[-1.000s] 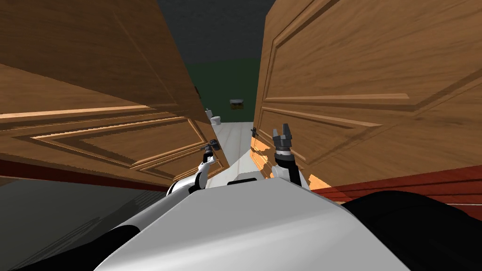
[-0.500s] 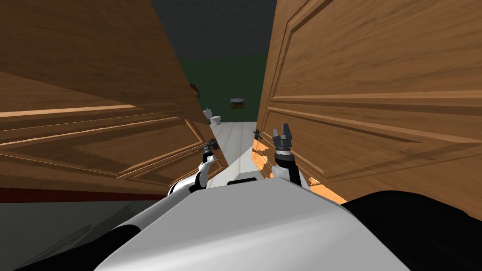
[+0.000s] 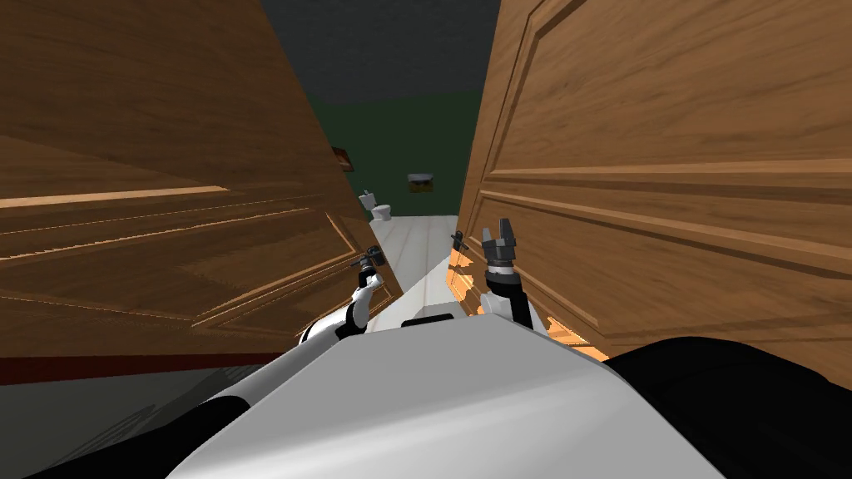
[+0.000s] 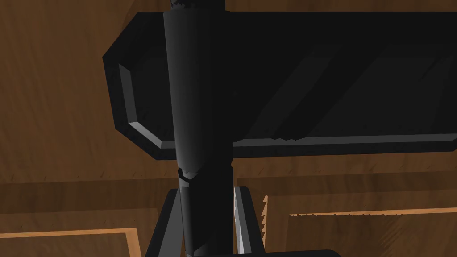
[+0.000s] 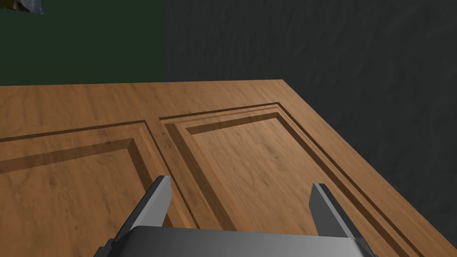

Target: Push the door open

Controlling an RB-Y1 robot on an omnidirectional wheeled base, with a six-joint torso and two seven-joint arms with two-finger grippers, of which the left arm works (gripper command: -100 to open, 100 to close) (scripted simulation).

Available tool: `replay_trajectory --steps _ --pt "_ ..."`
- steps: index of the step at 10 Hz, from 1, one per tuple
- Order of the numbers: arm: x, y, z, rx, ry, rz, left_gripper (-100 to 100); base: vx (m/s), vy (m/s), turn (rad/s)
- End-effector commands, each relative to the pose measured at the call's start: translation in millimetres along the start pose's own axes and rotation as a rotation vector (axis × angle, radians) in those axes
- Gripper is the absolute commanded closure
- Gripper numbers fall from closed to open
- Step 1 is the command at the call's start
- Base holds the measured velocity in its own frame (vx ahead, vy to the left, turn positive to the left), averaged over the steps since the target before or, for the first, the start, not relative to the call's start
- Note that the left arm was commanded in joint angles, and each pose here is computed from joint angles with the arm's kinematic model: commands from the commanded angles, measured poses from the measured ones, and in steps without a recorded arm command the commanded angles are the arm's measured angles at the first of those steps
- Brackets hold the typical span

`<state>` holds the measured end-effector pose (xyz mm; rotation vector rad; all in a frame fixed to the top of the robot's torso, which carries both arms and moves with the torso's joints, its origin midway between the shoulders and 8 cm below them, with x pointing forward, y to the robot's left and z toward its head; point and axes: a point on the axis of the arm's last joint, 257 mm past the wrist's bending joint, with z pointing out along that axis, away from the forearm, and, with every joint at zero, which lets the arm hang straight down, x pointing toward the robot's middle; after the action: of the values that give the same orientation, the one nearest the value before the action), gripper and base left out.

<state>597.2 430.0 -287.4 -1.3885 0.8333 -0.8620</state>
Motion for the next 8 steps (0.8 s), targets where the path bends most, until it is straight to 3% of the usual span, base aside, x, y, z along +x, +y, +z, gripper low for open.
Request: replay_trajectory --steps 1,4,6,8 --pt "-6.9 -8.2 3.3 0.016 -0.011 0.003 100 0.038 0.008 0.003" --pt "-14.6 -10.5 3.1 0.022 -0.043 0.002 100 0.068 0.009 0.016" --pt "-14.6 -10.5 3.1 0.022 -0.043 0.002 100 0.060 0.015 0.006" --pt "-22.8 -12.2 2.5 0.026 -0.076 0.002 100 0.094 0.019 0.015"
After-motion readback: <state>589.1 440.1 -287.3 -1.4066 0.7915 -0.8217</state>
